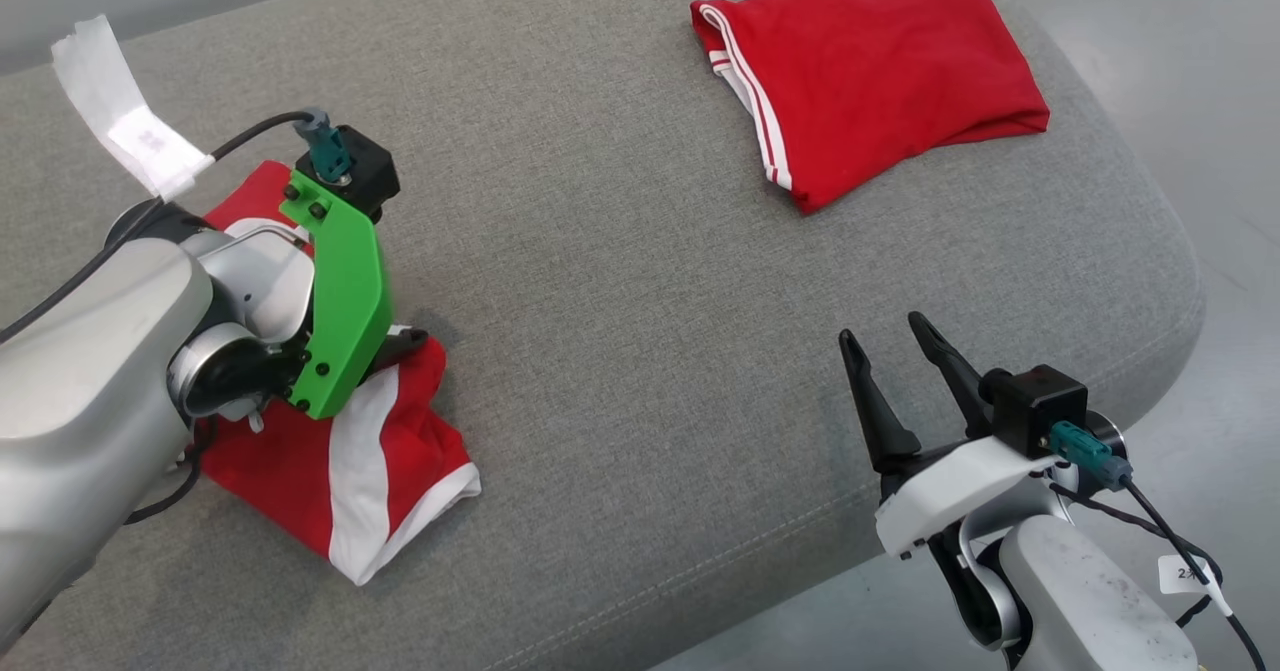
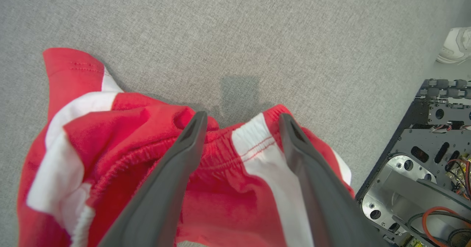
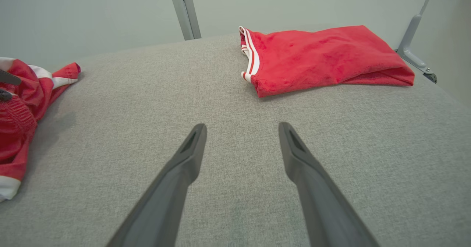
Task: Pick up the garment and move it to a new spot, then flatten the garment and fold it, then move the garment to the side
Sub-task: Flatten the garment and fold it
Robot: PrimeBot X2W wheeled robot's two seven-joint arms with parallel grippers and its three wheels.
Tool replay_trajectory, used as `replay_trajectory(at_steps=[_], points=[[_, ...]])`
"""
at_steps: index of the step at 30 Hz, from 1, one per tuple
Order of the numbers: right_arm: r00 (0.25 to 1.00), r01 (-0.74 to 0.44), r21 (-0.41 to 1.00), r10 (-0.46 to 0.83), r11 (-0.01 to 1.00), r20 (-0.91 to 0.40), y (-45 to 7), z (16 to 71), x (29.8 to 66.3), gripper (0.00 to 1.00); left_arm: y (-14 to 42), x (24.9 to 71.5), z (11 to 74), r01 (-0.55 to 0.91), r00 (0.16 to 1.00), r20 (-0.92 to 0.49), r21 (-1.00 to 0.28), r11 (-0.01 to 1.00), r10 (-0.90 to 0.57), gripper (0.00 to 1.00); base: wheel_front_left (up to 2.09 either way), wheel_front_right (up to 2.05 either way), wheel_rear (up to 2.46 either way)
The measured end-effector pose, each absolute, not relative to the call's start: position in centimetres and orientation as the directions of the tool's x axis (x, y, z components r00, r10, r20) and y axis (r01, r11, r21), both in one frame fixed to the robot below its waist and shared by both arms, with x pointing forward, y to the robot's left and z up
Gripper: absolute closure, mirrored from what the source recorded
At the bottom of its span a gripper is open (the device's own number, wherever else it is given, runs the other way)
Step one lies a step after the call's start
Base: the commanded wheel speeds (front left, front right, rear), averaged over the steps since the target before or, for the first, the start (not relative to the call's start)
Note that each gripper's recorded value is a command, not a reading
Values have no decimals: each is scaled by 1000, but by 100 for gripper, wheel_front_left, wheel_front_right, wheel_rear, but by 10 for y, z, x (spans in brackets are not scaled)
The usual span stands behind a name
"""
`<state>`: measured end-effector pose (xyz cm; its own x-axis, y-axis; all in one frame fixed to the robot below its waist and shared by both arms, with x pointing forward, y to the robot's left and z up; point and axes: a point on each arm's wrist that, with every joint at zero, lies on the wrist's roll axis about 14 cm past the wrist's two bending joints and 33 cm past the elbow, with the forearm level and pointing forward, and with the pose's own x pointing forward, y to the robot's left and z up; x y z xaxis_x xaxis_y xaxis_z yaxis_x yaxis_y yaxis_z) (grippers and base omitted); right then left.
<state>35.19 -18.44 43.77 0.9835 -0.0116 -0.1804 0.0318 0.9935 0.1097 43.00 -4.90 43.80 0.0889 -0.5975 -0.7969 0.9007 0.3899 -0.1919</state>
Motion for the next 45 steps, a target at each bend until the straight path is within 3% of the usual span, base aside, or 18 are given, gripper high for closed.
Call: replay_trajectory(at_steps=[24,33,45], points=[[979,34,115,-10,993,-203,-185,429,359,0,-21,400,420,907,-50,-877,-240,346,-477,0,0,0,0],[981,9,124,15,992,-191,-179,431,363,0,-14,405,432,916,-23,-885,-205,345,-465,0,0,0,0],[983,-1,126,24,992,-184,-177,433,367,0,-14,398,433,911,-55,-878,-239,336,-475,4,0,0,0]])
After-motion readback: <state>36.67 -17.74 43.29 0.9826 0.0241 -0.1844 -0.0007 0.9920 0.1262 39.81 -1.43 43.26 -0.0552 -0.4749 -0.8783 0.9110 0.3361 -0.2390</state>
